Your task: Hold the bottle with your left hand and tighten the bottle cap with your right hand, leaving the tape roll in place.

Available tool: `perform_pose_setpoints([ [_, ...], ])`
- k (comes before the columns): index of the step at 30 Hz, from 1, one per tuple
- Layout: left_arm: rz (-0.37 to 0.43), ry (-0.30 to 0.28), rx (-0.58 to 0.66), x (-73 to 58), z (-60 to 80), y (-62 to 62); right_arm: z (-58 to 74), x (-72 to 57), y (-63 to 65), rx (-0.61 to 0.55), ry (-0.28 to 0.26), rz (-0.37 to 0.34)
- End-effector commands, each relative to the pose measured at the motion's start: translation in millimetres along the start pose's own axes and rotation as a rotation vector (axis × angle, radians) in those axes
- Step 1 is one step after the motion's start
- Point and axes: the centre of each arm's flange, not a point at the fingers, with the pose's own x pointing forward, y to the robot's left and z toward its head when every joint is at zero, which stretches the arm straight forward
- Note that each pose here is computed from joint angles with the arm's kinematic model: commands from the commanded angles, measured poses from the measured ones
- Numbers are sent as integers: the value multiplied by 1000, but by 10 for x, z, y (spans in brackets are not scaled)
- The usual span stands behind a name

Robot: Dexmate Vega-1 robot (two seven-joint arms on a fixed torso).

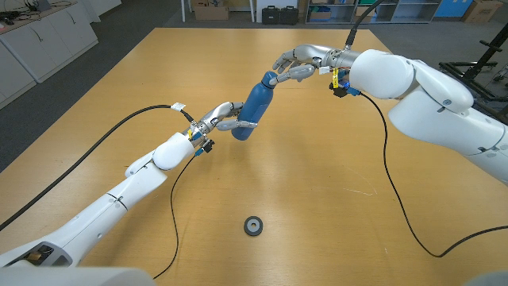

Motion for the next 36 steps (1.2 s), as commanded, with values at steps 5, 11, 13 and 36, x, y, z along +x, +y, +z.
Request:
perform_pose_setpoints([
  [5,-4,9,1,8,-15,-6,17,6,5,4,-2,-7],
  [11,-5,9,0,16,-15,-6,19,29,16,8,-6,12],
  [13,-5,7,0,21,-12,-9,20,38,21,6,-6,17],
  [36,-9,1,0,54,6,-21,2,101,29,53,-16,1],
])
